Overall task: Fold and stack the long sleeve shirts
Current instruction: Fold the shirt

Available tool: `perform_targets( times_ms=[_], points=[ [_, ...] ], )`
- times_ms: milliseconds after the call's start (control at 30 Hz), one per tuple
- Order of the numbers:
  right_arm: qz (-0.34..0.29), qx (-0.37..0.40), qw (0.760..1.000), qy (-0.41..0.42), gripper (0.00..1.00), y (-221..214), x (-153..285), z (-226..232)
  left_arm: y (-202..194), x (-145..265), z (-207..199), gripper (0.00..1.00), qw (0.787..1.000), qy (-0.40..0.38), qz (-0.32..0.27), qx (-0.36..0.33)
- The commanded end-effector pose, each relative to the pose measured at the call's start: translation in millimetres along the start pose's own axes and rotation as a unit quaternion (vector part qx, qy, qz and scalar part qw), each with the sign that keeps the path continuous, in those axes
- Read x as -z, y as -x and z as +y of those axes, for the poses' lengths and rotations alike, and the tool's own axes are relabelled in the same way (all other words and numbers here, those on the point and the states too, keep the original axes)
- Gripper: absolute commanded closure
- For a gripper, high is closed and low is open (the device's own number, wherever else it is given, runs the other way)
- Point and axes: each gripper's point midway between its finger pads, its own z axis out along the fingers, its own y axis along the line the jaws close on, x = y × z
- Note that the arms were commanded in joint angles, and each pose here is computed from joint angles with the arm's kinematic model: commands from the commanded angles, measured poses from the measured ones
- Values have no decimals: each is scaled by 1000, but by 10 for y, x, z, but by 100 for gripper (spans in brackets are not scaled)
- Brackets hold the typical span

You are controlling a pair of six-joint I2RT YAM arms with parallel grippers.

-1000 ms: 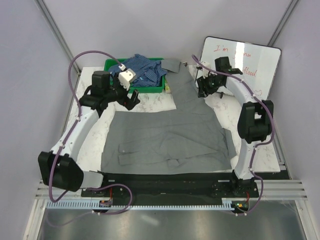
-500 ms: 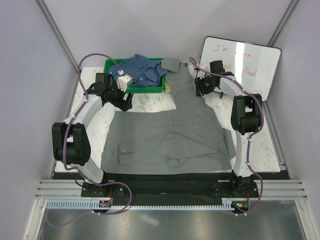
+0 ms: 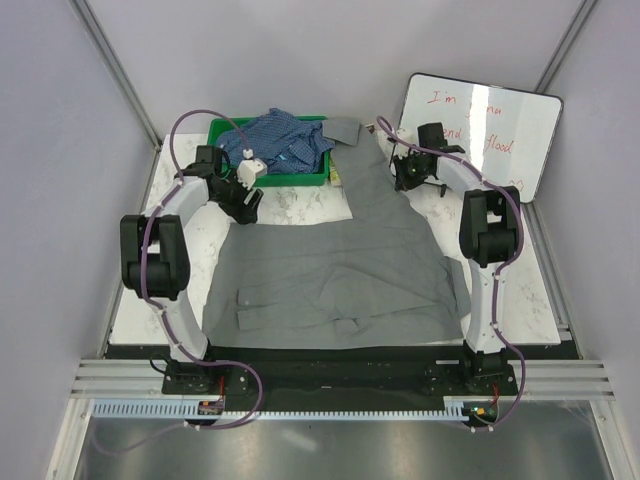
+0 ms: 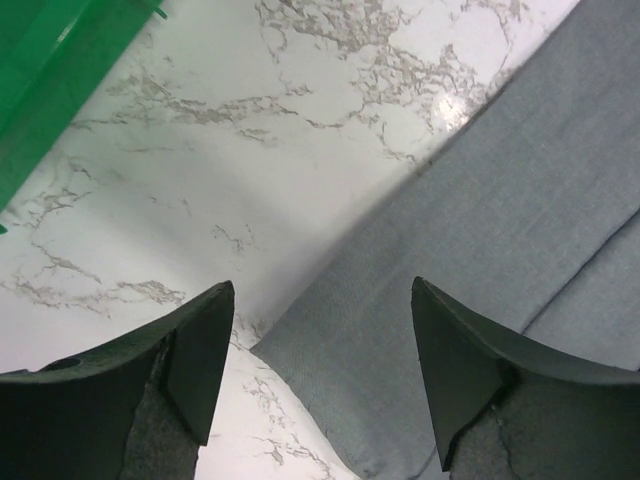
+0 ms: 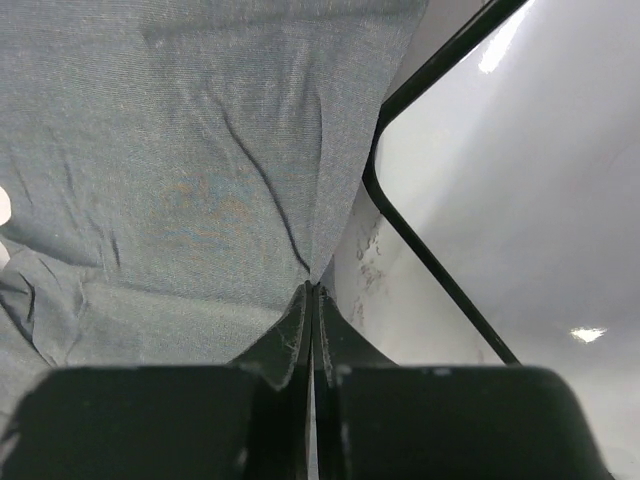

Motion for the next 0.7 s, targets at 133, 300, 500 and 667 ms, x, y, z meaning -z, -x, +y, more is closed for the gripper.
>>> perform_targets(
  times_ms=[133,300,500,667],
  points=[
    [-48,20,998,25,100,347,192,142,-153,-72,104,40,996,-25,37,-83],
    [-58,23,998,28,100,424,300,174,-292,-117,87,42,993,-39,60,-88],
    [-63,27,997,30,100,465,375,209,-428,-174,154,44,992,-38,81,-86],
    [-72,27,996,34,100,526,454,239,-424,-184,159,49,992,-40,80,-91]
  ],
)
